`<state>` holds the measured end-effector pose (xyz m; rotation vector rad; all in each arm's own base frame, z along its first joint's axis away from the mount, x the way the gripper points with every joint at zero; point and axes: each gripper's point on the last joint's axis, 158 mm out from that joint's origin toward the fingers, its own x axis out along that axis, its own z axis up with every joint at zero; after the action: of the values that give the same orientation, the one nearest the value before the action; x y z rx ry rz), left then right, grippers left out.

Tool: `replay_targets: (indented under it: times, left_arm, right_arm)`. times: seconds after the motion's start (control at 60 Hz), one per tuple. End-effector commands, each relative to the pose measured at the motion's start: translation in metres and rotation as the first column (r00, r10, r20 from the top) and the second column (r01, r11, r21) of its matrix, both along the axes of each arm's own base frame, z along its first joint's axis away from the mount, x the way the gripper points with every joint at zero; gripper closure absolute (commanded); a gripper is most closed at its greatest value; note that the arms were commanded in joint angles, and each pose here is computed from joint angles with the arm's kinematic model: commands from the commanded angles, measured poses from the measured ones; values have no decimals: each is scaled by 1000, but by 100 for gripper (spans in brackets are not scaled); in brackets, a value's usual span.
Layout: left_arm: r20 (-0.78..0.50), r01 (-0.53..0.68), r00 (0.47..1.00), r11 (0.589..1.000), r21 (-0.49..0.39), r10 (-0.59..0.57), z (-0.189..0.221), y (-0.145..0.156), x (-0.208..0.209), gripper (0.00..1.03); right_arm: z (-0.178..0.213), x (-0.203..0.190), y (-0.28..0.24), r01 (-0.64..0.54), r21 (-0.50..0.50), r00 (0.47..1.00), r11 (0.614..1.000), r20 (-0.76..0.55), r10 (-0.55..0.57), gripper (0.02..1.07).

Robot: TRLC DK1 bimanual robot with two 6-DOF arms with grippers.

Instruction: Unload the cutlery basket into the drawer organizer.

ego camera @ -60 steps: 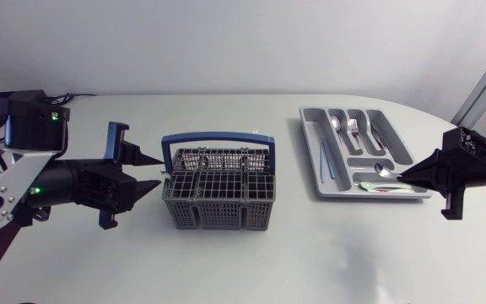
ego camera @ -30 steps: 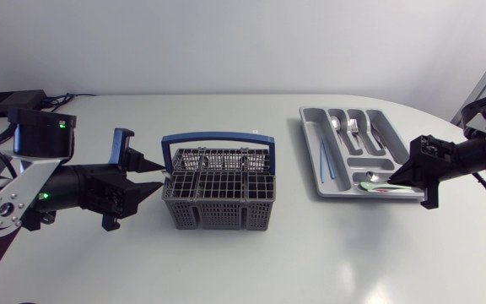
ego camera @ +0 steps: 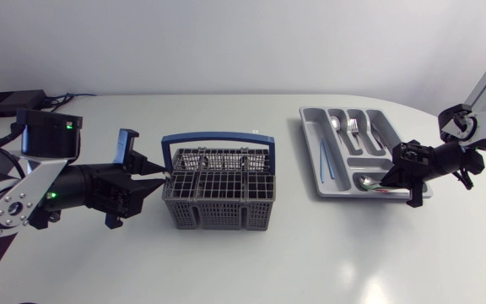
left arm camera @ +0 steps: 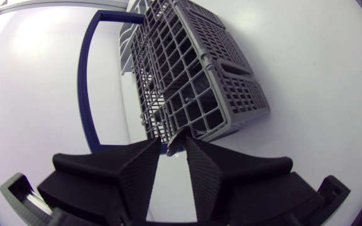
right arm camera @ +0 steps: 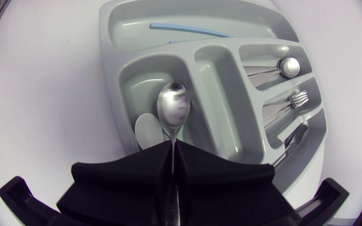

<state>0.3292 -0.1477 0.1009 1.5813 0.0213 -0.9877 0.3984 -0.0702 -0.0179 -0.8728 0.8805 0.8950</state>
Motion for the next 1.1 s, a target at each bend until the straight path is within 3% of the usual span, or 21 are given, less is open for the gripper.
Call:
replay_targets:
  times: [0.0, 0.25, 0.317, 0.35, 0.4, 0.45, 0.85, 1.083]
  left_arm:
    - [-5, 30, 1000, 999, 38, -30, -14, -1, -3, 75]
    - [-1, 29, 1000, 999, 37, -29, -14, 0, -2, 79]
    - [1, 27, 1000, 999, 36, -27, -14, 0, -2, 79]
    - [2, 27, 1000, 999, 36, -27, -13, 0, -1, 79]
    - [4, 28, 1000, 999, 37, -28, -12, 0, -1, 83]
    - [6, 27, 1000, 999, 40, -27, -13, 1, 0, 85]
    - [2, 37, 999, 996, 78, -37, -21, 1, 2, 85]
    - [28, 36, 999, 995, 95, -39, -18, 3, 6, 90]
  right_arm:
    - [-7, 5, 1, -10, -14, 1000, 1000, 1, 10, 101]
    - [-4, 11, -1, -14, -40, 999, 999, 29, 15, 98]
    - [-3, 13, -2, -10, -50, 999, 999, 39, 12, 73]
    - [0, 13, -3, -5, -58, 999, 998, 48, 8, 49]
    - [6, 13, -3, 9, -61, 998, 998, 62, -5, 21]
    - [13, 13, -2, 14, -62, 997, 998, 77, -9, 12]
    - [40, -26, 24, -33, -70, 991, 997, 126, 41, 8]
    - [49, -41, 39, -60, -70, 987, 996, 145, 70, 8]
